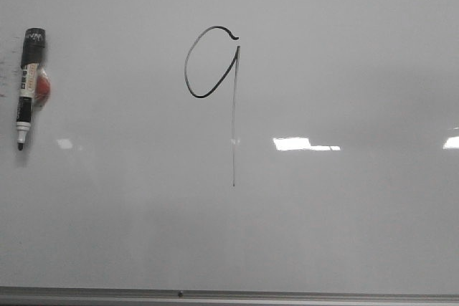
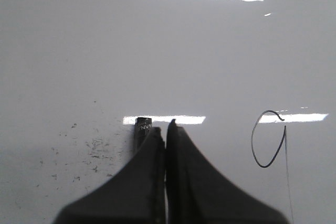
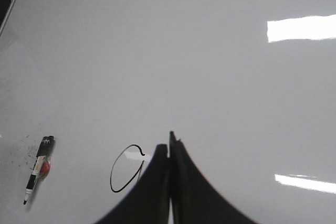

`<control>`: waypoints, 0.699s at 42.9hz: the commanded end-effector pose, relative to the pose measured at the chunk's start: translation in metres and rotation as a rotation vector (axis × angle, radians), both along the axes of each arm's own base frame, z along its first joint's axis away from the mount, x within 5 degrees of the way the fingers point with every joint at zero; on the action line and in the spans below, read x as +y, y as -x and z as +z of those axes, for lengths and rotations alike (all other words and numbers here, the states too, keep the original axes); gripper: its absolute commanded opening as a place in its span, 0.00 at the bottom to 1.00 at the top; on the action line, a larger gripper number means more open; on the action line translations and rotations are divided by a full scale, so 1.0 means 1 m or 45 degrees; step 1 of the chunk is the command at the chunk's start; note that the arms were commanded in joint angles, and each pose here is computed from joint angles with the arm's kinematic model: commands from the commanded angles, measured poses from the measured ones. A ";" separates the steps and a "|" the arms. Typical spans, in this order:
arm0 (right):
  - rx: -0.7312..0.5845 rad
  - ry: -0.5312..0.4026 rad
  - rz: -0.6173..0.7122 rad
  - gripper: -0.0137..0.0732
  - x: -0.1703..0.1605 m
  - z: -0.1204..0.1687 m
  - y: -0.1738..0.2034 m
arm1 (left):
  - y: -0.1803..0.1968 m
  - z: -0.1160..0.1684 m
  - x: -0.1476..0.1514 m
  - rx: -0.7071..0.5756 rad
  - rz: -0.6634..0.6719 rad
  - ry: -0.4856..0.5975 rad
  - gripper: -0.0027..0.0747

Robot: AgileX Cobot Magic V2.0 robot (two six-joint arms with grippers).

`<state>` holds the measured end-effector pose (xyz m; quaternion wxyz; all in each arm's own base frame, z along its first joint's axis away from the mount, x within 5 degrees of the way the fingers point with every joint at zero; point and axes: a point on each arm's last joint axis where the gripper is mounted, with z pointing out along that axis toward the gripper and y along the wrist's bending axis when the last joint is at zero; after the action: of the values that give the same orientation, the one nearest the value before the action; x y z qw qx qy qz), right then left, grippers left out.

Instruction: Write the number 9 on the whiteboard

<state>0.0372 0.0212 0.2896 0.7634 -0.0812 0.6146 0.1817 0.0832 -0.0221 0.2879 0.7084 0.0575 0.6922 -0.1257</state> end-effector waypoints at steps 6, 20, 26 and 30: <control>-0.033 -0.034 -0.047 0.04 -0.004 0.010 0.000 | 0.000 0.011 0.002 -0.104 0.035 0.001 0.01; -0.030 -0.031 -0.040 0.04 -0.003 0.010 0.000 | 0.016 -0.033 0.011 -0.134 0.131 -0.042 0.01; -0.030 -0.031 -0.040 0.04 -0.003 0.010 0.000 | 0.025 -0.057 0.018 -0.155 0.235 -0.043 0.01; -0.030 -0.031 -0.040 0.04 -0.003 0.010 0.000 | 0.029 -0.069 0.020 -0.143 0.285 -0.048 0.01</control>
<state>0.0372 0.0212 0.2896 0.7634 -0.0812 0.6146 0.1817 0.0582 -0.0042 0.2120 0.7244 0.0149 0.6882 -0.0364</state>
